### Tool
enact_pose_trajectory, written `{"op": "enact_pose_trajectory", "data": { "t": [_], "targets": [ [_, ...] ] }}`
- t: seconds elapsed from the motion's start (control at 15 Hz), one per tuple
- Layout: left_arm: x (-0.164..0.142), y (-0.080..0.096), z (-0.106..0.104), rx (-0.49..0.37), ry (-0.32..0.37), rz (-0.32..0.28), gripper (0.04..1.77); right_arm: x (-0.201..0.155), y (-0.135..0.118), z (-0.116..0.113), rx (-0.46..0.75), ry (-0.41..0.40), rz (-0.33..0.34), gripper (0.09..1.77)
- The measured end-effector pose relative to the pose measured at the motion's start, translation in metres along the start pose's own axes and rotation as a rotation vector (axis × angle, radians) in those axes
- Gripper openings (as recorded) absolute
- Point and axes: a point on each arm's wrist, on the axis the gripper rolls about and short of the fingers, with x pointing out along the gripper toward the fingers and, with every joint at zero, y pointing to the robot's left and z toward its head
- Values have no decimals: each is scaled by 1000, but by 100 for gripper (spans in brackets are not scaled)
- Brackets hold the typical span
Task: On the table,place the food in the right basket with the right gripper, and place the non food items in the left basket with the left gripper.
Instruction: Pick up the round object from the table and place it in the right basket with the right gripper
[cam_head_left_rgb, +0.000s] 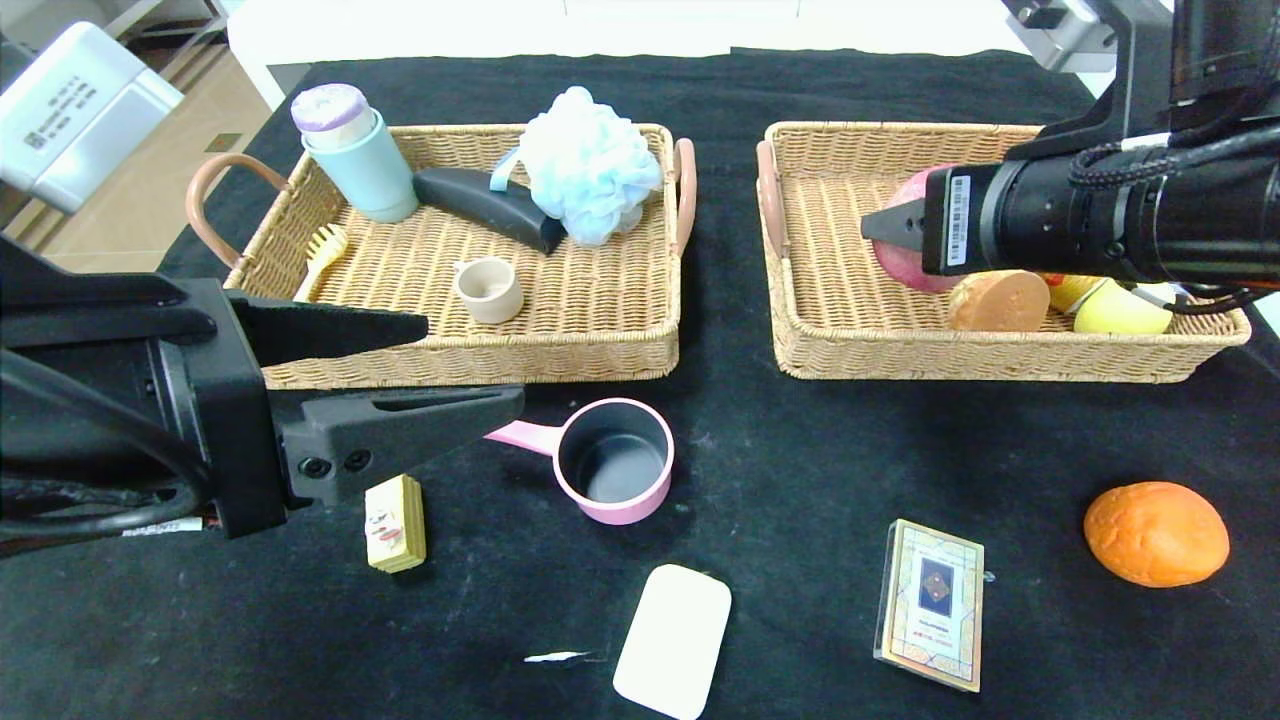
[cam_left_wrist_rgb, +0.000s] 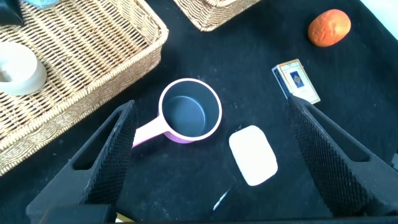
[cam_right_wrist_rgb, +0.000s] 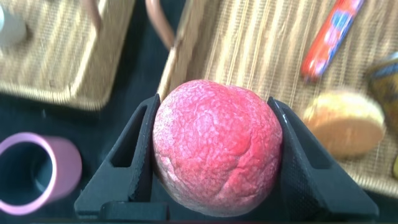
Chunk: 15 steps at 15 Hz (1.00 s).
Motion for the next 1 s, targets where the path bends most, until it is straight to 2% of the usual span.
{"op": "enact_pose_trajectory", "data": {
  "t": [0.27,0.6,0.73,1.0],
  "targets": [
    [0,0,0,-1,1,0,172,22,-10,19,31,-56,-45,116],
    [0,0,0,0,1,0,172,57,-26,30,59,-102,-111,116],
    [0,0,0,0,1,0,172,72,-32,32,64,-114,-133,116],
    [0,0,0,-1,0,1,172,101,-37,24,49,-131,-133,116]
  ]
}}
